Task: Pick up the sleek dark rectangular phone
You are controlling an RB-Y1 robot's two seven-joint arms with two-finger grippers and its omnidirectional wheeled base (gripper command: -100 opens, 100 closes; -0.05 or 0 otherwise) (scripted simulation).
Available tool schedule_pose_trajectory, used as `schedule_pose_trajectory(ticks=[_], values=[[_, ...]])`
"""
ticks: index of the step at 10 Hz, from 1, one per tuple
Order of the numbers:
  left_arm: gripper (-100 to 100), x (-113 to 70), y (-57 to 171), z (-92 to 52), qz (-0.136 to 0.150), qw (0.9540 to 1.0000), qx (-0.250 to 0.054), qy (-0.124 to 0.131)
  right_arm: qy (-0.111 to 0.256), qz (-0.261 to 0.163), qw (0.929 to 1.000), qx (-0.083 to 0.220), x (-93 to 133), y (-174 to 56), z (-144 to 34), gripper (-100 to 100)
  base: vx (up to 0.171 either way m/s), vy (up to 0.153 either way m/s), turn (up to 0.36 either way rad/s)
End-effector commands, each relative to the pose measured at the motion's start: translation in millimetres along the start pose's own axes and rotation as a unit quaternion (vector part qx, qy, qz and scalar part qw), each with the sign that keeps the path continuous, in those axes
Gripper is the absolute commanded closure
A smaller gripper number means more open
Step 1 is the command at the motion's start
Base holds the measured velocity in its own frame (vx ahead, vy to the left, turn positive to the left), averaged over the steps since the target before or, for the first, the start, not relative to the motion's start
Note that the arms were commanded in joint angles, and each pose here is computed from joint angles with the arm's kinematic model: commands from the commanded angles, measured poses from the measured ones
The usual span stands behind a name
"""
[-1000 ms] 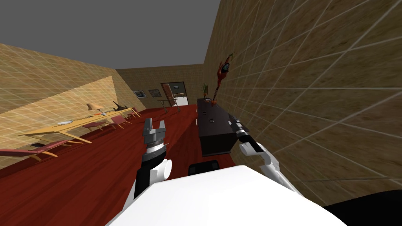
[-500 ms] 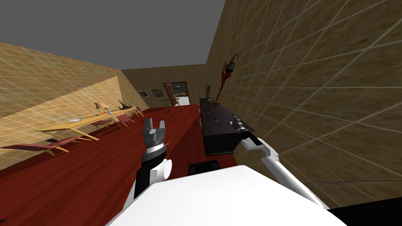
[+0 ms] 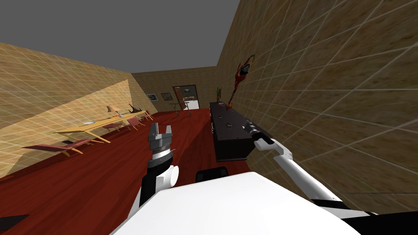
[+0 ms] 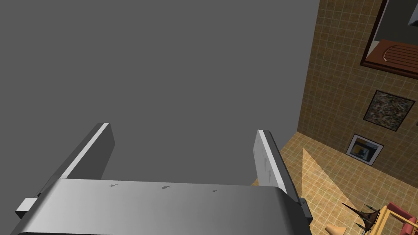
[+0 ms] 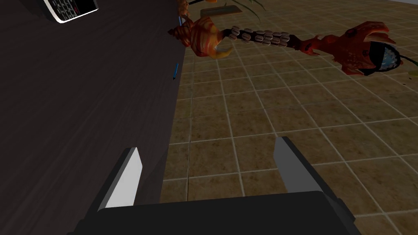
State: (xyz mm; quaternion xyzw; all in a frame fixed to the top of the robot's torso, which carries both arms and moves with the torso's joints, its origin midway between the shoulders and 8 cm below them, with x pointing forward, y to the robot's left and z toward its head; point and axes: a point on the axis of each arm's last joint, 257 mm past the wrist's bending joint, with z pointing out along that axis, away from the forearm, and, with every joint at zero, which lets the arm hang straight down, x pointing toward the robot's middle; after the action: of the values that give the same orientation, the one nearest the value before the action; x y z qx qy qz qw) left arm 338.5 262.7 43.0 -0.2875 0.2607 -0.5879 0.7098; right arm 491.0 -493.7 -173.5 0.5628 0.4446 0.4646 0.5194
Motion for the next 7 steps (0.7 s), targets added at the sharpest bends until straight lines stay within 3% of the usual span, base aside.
schedule_pose_trajectory(ticks=[1,2,3,4,5,7], values=[[0,0.0,0.0,0.0,0.0,1.0,0.0,0.0,-0.019,0.008,0.9997,0.016,-23.1,5.8,12.8,-100,0.003,0.112,0.07],[0,0.0,0.0,0.0,0.0,1.0,0.0,0.0,-0.028,0.008,0.9991,0.029,-31.6,-4.8,11.7,-100,0.007,0.089,0.024],[0,0.0,0.0,0.0,0.0,1.0,0.0,0.0,-0.041,0.019,0.9984,0.033,-48.5,6.3,21.3,-100,0.005,0.102,0.044],[0,0.0,0.0,0.0,0.0,1.0,0.0,0.0,-0.052,0.019,0.9972,0.05,-57.0,-5.9,19.4,-100,0.015,0.09,0.032],[0,0.0,0.0,0.0,0.0,1.0,0.0,0.0,-0.067,0.031,0.9957,0.056,-73.2,5.6,28.0,-100,0.027,0.102,0.073],[0,0.0,0.0,0.0,0.0,1.0,0.0,0.0,-0.079,0.032,0.9938,0.071,-83.1,-6.2,25.3,-100,0.021,0.06,0.008]])
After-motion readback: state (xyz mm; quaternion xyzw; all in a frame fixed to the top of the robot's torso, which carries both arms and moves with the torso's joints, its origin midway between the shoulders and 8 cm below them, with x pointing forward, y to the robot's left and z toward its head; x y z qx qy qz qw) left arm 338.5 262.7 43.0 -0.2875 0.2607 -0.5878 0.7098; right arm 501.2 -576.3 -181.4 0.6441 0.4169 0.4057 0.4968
